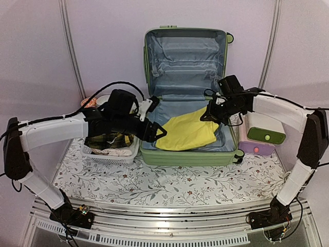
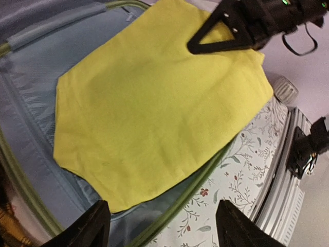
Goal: Open, take out, and arrange the luggage
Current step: Pick up the clothes from the opened luggage.
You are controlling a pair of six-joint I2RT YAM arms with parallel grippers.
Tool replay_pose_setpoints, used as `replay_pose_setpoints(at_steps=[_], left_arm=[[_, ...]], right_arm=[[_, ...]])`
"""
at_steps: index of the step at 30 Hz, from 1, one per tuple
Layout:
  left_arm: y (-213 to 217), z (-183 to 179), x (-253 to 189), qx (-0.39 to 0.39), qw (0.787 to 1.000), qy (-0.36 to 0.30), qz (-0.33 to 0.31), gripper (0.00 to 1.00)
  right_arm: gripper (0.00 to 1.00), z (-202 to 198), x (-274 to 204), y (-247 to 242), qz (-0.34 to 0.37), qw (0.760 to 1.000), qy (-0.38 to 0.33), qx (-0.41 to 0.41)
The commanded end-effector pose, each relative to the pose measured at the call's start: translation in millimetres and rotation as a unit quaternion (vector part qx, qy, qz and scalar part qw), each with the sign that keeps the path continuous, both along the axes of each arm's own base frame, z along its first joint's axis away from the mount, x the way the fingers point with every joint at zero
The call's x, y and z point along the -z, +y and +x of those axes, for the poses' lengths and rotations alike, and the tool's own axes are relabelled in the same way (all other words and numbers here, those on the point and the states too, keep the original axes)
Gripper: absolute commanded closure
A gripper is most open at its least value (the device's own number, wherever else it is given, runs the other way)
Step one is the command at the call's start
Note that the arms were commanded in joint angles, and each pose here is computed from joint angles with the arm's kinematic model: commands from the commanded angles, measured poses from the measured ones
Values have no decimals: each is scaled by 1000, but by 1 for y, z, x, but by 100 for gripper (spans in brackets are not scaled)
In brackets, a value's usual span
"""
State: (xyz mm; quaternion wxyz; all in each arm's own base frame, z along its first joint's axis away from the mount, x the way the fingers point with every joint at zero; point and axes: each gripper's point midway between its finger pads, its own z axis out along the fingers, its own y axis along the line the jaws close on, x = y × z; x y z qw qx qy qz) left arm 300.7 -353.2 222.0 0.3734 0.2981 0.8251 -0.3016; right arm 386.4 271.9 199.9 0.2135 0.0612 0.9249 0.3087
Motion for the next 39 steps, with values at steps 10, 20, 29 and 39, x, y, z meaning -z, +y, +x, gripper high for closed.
replay_pose_setpoints(at_steps=[10,20,29,39], left_arm=[[-69,-88,-11,160,961,-224,27,5],[-122,-94,21,175,933,-300,93,2],[-141,-72,26,134,913,-365,120,3],[-178,-59,22,127,902,-398,107,34]], right_arm=[[98,-65,3,-35,25,996,42,79],[98,-93,29,-28,20,986,127,107],[98,-100,15,-28,48,985,119,112],[76,-114,30,-36,46,981,141,129]])
